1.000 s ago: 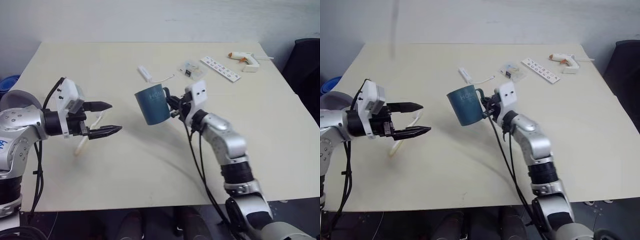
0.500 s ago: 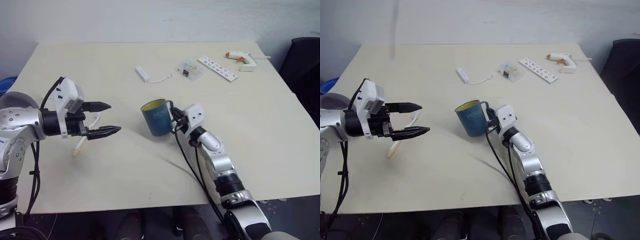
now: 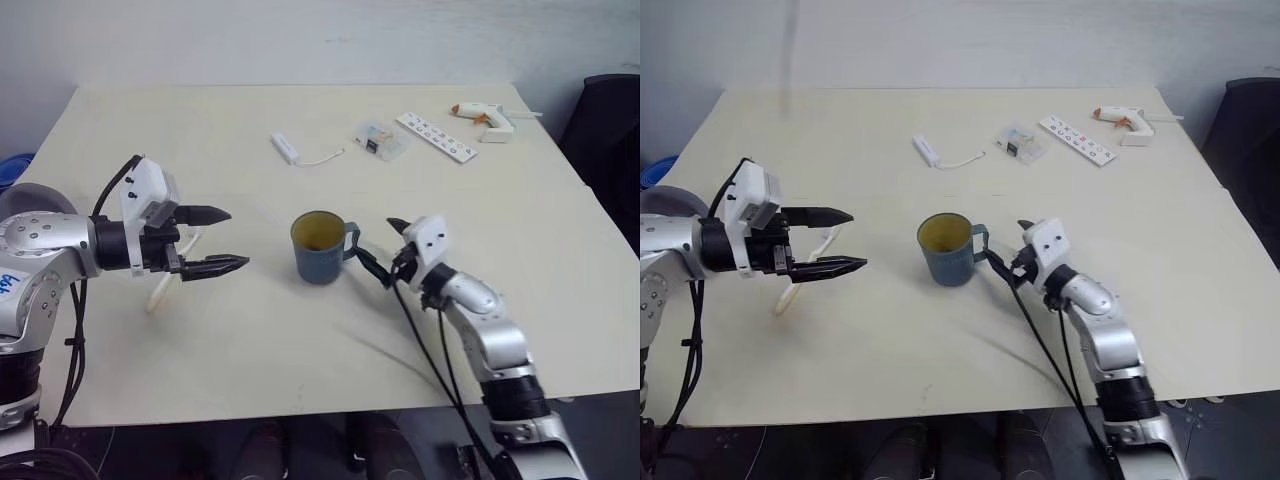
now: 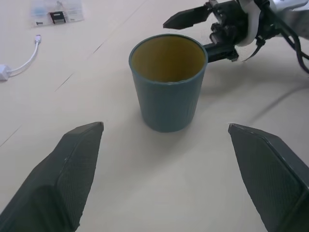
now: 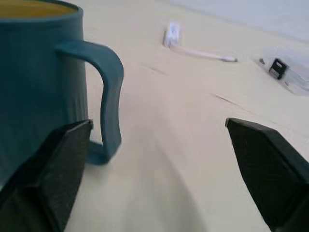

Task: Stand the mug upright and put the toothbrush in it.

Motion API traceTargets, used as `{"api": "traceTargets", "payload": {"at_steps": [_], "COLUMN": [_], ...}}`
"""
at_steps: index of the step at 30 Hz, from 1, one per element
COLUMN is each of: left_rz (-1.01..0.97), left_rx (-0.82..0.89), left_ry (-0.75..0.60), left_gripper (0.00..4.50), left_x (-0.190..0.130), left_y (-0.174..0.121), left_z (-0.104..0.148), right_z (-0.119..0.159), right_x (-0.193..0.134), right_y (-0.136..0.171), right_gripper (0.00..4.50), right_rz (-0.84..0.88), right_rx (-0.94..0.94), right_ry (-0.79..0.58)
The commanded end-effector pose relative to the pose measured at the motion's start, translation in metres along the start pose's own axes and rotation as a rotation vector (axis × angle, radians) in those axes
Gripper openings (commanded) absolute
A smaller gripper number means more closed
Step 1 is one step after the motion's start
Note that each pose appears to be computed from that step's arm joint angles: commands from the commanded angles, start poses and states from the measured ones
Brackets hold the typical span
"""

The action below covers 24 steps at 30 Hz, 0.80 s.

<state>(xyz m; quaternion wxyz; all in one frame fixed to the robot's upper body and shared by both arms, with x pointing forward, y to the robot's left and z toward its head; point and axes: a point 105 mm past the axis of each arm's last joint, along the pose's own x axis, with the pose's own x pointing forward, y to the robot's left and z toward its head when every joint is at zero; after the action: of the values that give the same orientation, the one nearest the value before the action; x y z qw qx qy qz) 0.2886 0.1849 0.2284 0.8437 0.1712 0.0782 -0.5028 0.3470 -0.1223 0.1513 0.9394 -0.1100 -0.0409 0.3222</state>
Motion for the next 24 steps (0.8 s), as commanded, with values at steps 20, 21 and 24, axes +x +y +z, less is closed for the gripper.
{"api": "traceTargets", "payload": {"at_steps": [20,21,24], "left_rz": [0.592,0.607,0.613], "left_rx": [-0.565,-0.570,-0.590], "left_ry": [0.353,0.365,0.408], "left_gripper": [4.42,4.42,4.42], "left_x": [-0.011,-0.011,-0.003], "left_y": [0.071,0.075,0.080], "left_z": [-0.087,-0.092,-0.106], "right_z": [0.142,0.141,0.138], "right_x": [-0.107,-0.104,-0.101], "right_y": [0.034,0.035,0.037], "right_gripper": [4.46,4.46,4.46], "right_rz": [0.629,0.626,0.620], "right_rx": [0.080,0.075,0.066], "right_ry": [-0.011,-0.010,-0.001]}}
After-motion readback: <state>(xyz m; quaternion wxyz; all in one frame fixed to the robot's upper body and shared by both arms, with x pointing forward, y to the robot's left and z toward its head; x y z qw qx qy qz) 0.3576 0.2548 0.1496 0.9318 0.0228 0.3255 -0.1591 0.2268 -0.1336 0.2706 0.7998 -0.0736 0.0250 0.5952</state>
